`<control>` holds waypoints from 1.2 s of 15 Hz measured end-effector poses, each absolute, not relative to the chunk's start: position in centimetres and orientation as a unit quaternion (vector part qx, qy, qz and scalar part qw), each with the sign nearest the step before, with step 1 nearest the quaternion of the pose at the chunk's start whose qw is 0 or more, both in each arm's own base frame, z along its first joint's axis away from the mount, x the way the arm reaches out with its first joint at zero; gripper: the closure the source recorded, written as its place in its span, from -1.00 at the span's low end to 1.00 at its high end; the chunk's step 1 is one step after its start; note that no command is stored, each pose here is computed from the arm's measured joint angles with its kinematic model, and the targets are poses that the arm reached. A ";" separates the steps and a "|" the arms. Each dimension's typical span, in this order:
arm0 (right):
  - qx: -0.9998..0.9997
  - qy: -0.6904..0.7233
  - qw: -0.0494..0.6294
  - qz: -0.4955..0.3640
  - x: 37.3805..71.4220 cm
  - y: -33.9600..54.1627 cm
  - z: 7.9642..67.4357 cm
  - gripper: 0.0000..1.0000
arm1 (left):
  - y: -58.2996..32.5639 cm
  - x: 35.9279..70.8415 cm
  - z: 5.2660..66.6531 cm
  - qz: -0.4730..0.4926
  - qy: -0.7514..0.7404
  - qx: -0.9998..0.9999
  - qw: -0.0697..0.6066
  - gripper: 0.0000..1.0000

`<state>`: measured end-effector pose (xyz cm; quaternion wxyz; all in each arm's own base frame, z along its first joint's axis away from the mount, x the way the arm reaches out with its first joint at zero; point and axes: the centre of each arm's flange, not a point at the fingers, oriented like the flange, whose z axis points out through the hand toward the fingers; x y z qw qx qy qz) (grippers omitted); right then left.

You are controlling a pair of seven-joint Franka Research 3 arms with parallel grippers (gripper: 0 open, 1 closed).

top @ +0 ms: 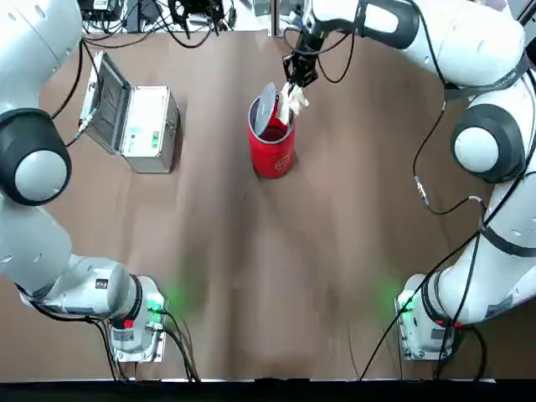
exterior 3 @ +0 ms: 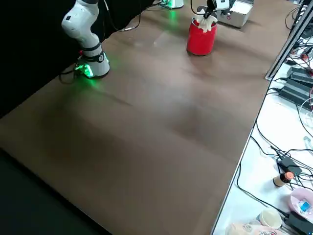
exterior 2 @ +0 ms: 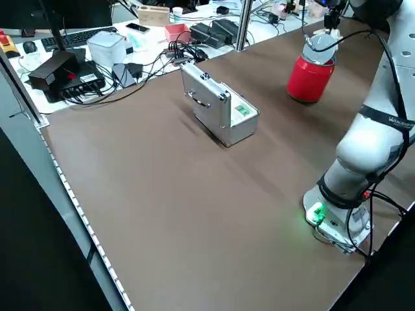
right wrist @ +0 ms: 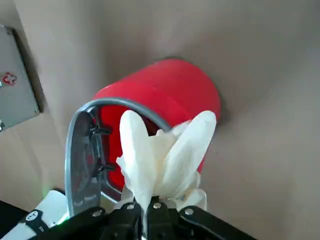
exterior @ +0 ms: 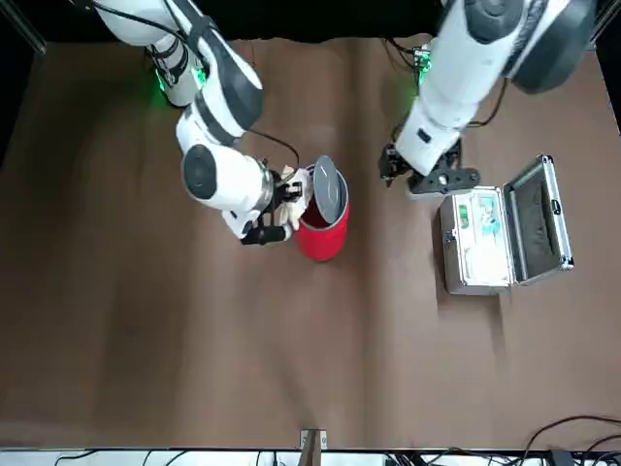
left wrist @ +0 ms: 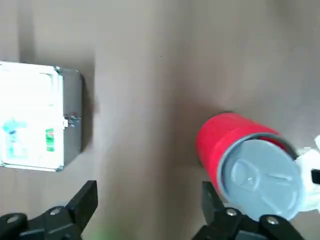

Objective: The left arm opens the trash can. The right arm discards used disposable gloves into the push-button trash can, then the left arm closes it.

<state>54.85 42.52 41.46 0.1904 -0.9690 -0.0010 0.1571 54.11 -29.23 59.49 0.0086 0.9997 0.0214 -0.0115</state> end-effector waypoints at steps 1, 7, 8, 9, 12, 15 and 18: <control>-0.969 0.001 0.190 0.159 54.6 42.9 41.5 0.95 | -27.8 54.4 59.9 -0.014 0.012 1.000 0.005 -0.96; -0.954 0.029 0.229 0.190 54.3 43.5 41.8 0.95 | -19.8 55.7 63.5 -0.008 -0.060 0.998 -0.004 -0.99; -0.953 0.032 0.232 0.194 54.4 43.5 41.7 0.95 | -18.9 55.8 64.2 -0.003 -0.071 0.997 -0.003 -0.99; -0.951 0.036 0.235 0.198 54.5 43.5 41.4 0.95 | -18.3 55.8 64.7 0.001 -0.073 0.997 -0.003 -0.99; -0.944 0.052 0.242 0.218 55.0 43.4 39.2 0.95 | -16.0 56.5 65.0 0.003 -0.059 0.998 -0.002 -0.99; -0.937 0.071 0.246 0.236 55.2 43.6 37.6 0.95 | -15.1 56.4 66.1 0.014 -0.055 0.998 -0.003 -0.99; -0.934 0.092 0.239 0.250 55.3 43.6 36.1 0.95 | -15.1 55.3 67.6 0.025 -0.049 0.998 -0.007 -0.99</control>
